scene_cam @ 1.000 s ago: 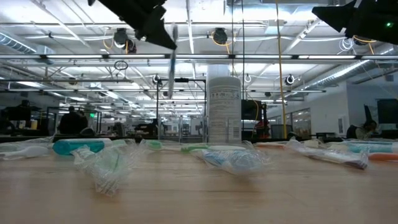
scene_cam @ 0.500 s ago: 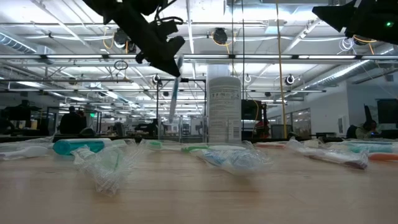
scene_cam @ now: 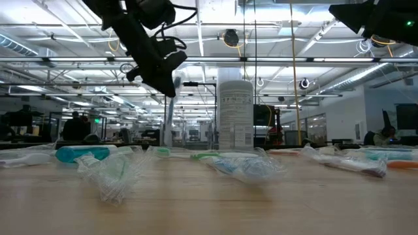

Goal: Pick & Place toothbrushing station
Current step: Put the blue toothbrush into the transparent organizer, then adjust the orange toothbrush on the table

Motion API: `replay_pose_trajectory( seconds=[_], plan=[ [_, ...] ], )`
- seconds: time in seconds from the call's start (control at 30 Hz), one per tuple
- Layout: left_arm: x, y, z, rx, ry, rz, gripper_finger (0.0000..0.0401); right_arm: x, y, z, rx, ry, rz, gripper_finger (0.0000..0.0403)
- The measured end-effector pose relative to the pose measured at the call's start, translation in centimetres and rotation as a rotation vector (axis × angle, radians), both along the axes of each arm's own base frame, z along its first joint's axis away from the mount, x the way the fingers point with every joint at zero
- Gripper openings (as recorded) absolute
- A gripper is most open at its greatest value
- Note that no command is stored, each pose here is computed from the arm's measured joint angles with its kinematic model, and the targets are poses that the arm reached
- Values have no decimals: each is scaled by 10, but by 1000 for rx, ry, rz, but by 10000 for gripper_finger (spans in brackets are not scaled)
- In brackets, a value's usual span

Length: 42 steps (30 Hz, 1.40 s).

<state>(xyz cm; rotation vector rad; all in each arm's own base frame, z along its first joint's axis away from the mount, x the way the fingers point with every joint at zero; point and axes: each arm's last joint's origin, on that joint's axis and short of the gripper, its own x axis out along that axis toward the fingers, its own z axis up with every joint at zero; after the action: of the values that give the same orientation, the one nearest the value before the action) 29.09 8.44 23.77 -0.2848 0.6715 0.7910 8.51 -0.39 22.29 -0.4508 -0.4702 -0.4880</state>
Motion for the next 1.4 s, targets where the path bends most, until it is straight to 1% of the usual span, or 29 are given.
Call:
replay_pose_trajectory(
  seconds=[0.13, 0.27, 0.37, 0.5, 0.6, 0.73, 0.9, 1.0, 1.07, 1.17, 1.2, 1.27, 1.4],
  plan=[
    [-2, -1, -10, -12, 3, -11, 97, 0, 0, 0, 0, -2, 0, 105],
    [-7, -1, -17, -14, 11, 48, 122, 0, 0, 0, 7, -5, 5, 105],
    [-7, -1, -17, -2, 19, 46, 130, 0, 0, 0, 12, -7, 8, 105],
    [-12, -5, -6, 3, -13, 19, 131, 0, 0, 0, 13, -8, 8, 105],
    [-16, -13, 7, 25, -34, -51, 131, 0, 0, 0, 13, -6, 8, 105],
    [-21, -32, 21, 52, -53, -173, 131, 0, 0, 0, 31, -9, 20, 105],
    [-22, -63, 18, 6, 17, -390, 131, 0, 0, 0, 84, -33, 57, 105],
    [-23, -80, 13, -13, 73, -495, 131, 4, 0, -2, 142, -28, 98, 105],
    [-24, -88, 11, -5, 108, -541, 131, 10, 1, -5, 173, 16, 115, 105],
    [-24, -97, 12, 30, 113, -603, 131, 24, 3, -15, 202, 153, 131, 105],
    [-23, -99, 12, 41, 111, -615, 131, 30, 4, -15, 210, 198, 146, 105],
    [-22, -102, 13, 48, 97, -628, 131, 42, 5, -7, 230, 230, 175, 105],
    [-20, -104, 16, 57, 65, -634, 131, 72, 8, -1, 270, 351, 177, 105]
  ],
)
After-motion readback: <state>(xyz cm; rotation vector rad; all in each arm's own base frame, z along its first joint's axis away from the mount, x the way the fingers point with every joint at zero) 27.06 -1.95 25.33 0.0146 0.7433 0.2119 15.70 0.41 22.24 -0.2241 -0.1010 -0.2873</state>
